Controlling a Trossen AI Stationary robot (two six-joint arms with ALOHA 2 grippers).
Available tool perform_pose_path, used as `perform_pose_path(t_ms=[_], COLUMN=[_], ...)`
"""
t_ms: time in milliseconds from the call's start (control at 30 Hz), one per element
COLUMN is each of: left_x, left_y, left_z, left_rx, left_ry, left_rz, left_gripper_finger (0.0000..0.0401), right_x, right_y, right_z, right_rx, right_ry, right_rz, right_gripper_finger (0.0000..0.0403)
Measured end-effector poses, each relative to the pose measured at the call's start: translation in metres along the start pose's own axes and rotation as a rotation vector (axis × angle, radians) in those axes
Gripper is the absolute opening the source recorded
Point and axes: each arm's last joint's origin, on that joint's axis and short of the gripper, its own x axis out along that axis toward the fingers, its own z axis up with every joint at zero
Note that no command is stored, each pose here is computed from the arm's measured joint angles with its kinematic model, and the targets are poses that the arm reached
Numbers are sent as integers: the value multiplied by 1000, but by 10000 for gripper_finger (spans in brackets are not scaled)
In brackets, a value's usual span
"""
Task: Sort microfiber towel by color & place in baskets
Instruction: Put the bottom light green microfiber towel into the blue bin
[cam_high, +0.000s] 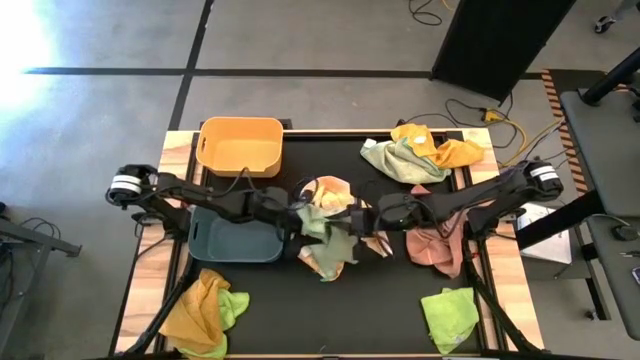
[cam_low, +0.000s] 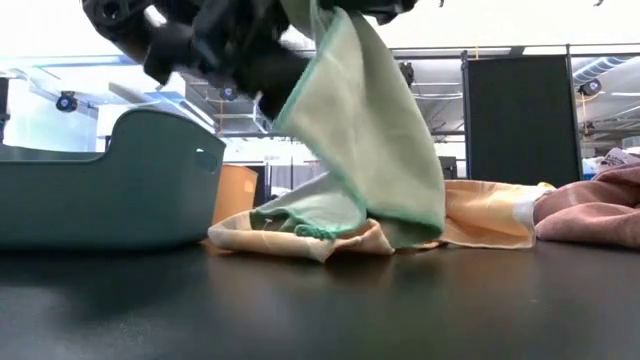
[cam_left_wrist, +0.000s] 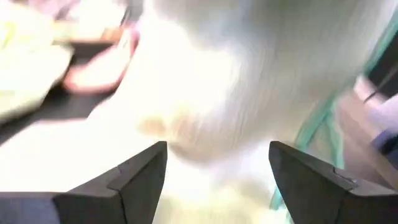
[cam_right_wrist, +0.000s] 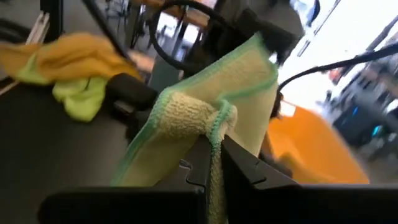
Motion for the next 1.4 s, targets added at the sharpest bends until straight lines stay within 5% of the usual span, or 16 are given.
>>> perform_pose_path(t_ms=[200,500,833,1067,1233,1400], left_x=[-6,8,69,106,120,116], left_y=[5,8,19,27,23,8], left_z=[-23,-25,-28,-39,-42,-26], left_rx=[-24,-28,12,38,57,154], left_ry=[210,126,184,369,436,445], left_rz=[184,210,220,243,248,246], left_gripper_finger=[266,259,259,254,190,36], right_x=[1,23,-5,-34,-43,-49], right_y=[12,39,36,37,39,36], right_z=[-42,-111,-55,-36,-35,-30], right_rx=[117,199,160,206,227,216], right_ry=[292,553,626,599,607,585], right_rz=[59,74,113,77,65,12], right_gripper_finger=[18,60,229,287,289,270])
